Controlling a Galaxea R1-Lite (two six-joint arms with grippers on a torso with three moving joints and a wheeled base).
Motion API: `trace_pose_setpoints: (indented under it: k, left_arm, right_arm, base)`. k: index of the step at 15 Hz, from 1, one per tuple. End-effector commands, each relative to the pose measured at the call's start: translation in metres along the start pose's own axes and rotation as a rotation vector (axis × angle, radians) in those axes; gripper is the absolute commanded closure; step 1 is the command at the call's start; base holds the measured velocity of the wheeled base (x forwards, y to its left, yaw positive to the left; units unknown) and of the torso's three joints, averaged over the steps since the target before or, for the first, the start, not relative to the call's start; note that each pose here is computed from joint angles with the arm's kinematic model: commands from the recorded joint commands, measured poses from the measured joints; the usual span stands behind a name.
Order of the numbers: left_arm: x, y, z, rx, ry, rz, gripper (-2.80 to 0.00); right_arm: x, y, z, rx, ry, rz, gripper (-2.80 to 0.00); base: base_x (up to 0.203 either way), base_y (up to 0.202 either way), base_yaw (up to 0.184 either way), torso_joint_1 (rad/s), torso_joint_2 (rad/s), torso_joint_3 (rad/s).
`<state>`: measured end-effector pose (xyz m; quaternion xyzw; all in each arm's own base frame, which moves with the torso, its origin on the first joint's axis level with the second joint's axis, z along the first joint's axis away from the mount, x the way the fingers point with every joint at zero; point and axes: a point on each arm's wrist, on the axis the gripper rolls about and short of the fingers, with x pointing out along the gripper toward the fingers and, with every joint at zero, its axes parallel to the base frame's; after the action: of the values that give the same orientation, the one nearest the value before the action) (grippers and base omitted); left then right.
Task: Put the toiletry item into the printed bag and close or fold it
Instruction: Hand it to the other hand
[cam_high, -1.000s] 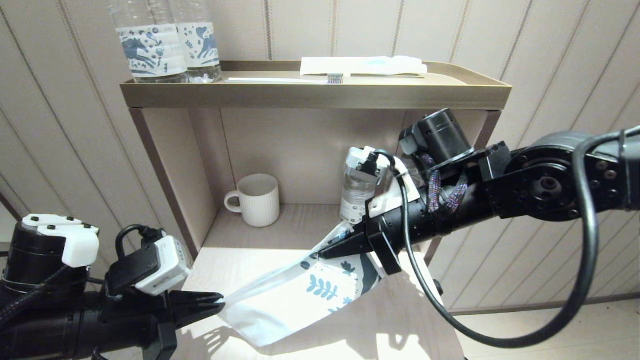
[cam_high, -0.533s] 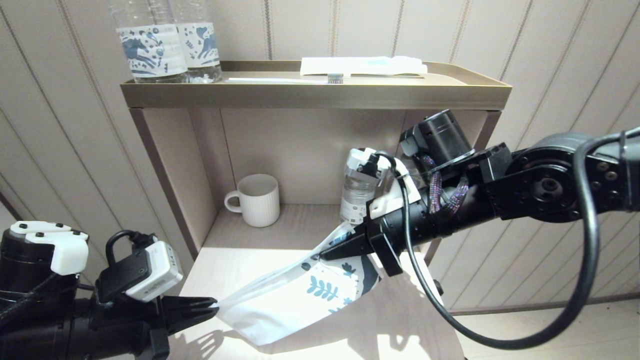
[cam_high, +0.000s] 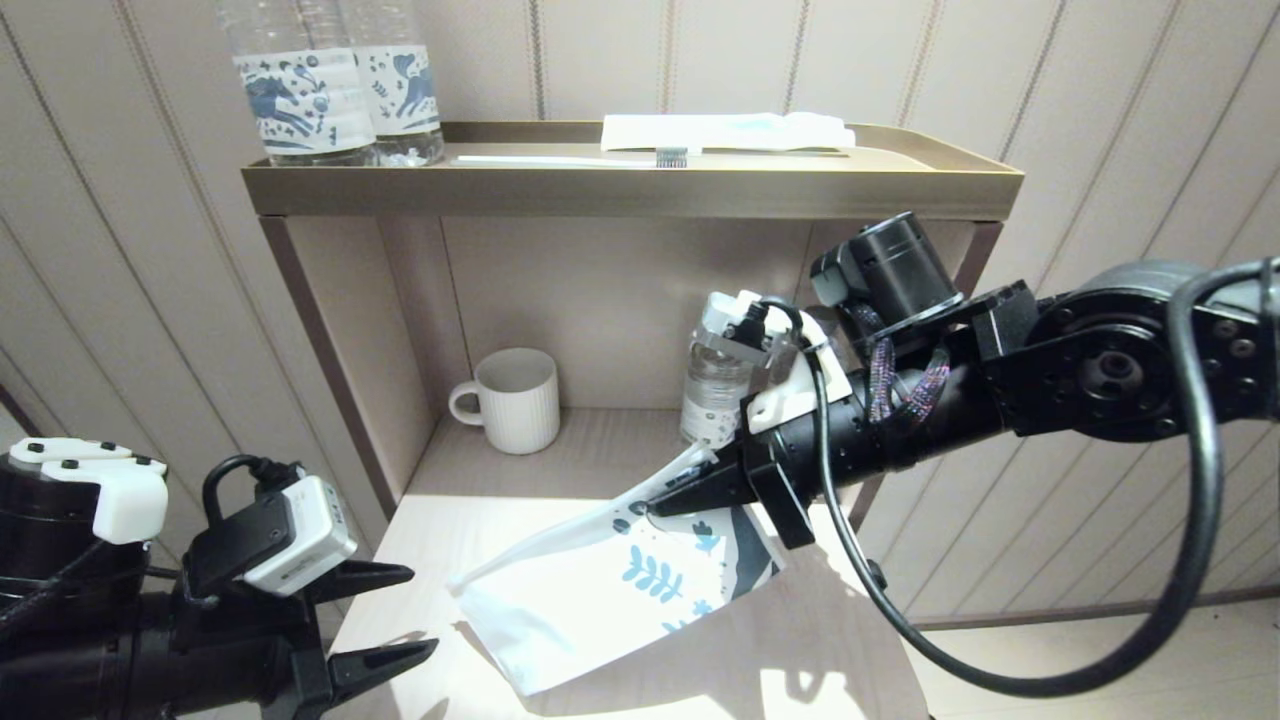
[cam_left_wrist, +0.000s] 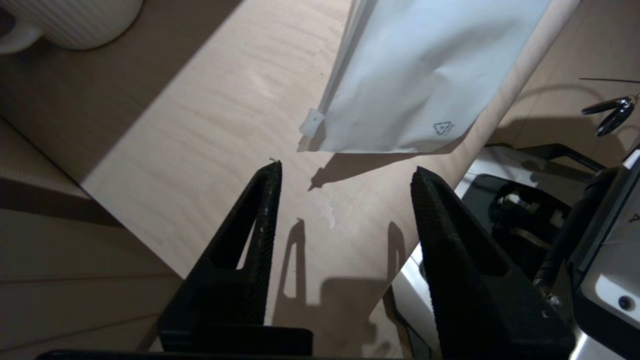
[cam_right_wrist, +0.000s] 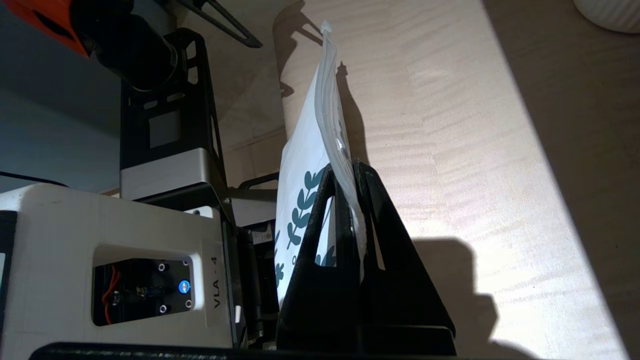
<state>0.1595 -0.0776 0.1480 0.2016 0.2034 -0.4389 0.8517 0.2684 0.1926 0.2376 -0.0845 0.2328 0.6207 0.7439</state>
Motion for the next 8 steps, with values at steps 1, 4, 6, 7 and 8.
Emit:
trace_pose_setpoints:
  k: [1, 4, 6, 7, 8]
  left_arm:
    - [-0.007, -0.002, 0.002, 0.014, -0.027, 0.009, -2.8]
    - [-0.024, -0.01, 0.004, 0.026, -0.083, 0.04, -2.8]
    - [-0.03, -0.011, 0.006, -0.007, -0.103, 0.061, -2.8]
    - [-0.029, -0.011, 0.006, -0.022, -0.102, 0.06, -2.8]
    - [-0.029, -0.011, 0.005, -0.032, -0.096, 0.064, -2.8]
  right_arm:
    - [-0.001, -0.001, 0.001, -0.003, -0.005, -0.002, 0.0]
    - [-0.012, -0.015, 0.005, 0.011, -0.03, -0.052, 0.0]
    - [-0.021, -0.02, 0.011, 0.017, -0.052, -0.087, 0.0]
    - [-0.024, -0.022, 0.012, 0.033, -0.061, -0.098, 0.0]
    - [-0.028, -0.026, 0.012, 0.046, -0.067, -0.113, 0.0]
  base:
    - [0.0, 0.0, 0.0, 0.0, 0.0, 0.0]
    - [0.0, 0.0, 0.0, 0.0, 0.0, 0.0]
    - [0.0, 0.0, 0.0, 0.0, 0.0, 0.0]
    - [0.0, 0.0, 0.0, 0.0, 0.0, 0.0]
    - [0.0, 0.0, 0.0, 0.0, 0.0, 0.0]
